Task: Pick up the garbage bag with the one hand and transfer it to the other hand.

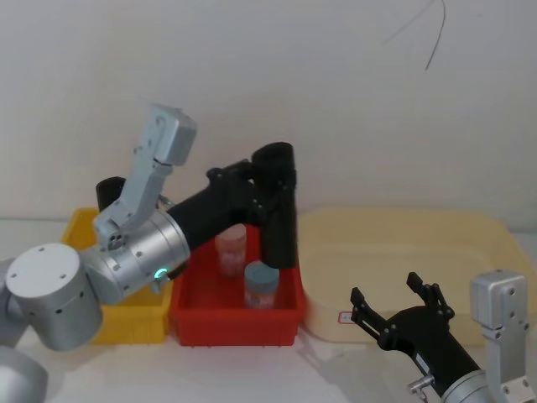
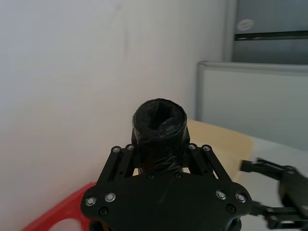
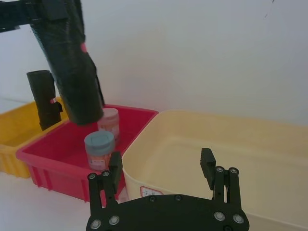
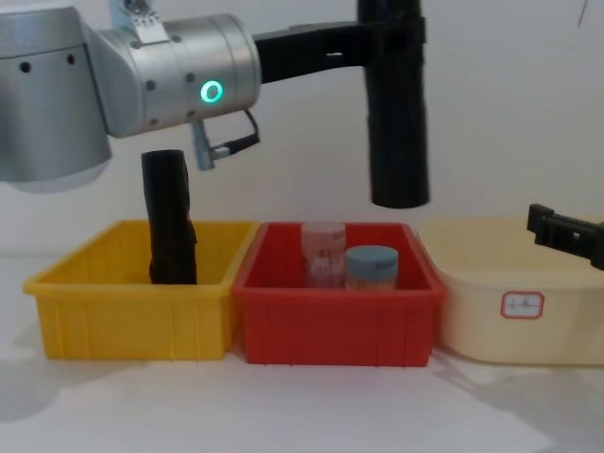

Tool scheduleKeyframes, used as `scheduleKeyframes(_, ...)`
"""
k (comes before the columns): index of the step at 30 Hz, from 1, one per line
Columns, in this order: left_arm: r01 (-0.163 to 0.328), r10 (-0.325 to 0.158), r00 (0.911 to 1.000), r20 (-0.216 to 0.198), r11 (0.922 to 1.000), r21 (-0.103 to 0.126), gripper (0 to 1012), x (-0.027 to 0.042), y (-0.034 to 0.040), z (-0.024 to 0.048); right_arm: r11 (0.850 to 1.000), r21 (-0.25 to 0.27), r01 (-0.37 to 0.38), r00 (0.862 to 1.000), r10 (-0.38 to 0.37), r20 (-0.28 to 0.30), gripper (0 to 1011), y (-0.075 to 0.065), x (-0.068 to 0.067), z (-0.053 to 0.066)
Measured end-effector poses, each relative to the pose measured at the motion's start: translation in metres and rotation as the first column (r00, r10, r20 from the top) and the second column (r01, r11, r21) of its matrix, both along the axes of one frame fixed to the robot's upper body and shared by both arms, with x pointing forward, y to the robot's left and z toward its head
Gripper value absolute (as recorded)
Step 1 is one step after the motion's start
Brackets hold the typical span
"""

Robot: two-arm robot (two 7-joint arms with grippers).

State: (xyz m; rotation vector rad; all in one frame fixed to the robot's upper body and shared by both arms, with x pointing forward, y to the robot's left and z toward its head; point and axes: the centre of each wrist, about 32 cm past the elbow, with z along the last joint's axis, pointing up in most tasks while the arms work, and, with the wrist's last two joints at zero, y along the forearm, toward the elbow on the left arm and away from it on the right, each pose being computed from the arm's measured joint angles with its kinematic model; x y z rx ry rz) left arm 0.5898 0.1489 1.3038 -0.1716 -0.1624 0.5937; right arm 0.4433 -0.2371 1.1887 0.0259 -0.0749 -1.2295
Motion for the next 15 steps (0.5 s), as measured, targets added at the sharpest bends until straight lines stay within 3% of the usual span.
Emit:
scheduleKeyframes(9, 0.125, -0.127, 0.9899, -0.064, 0.9917, -0.031, 405, 0.0092, -0.0178, -0.0055, 1.000, 0.000, 0.000, 1.000, 0.000, 0.000, 1001, 0.000, 0.000, 0.000)
scheduleKeyframes(15, 0.160, -0.164, 0.9820, -0.094, 0.9860, -0.046, 405, 0.0137, -0.0255, -0.0101, 1.000, 0.000, 0.000, 1.000, 0.000, 0.000, 1001, 0.000, 0.000, 0.000)
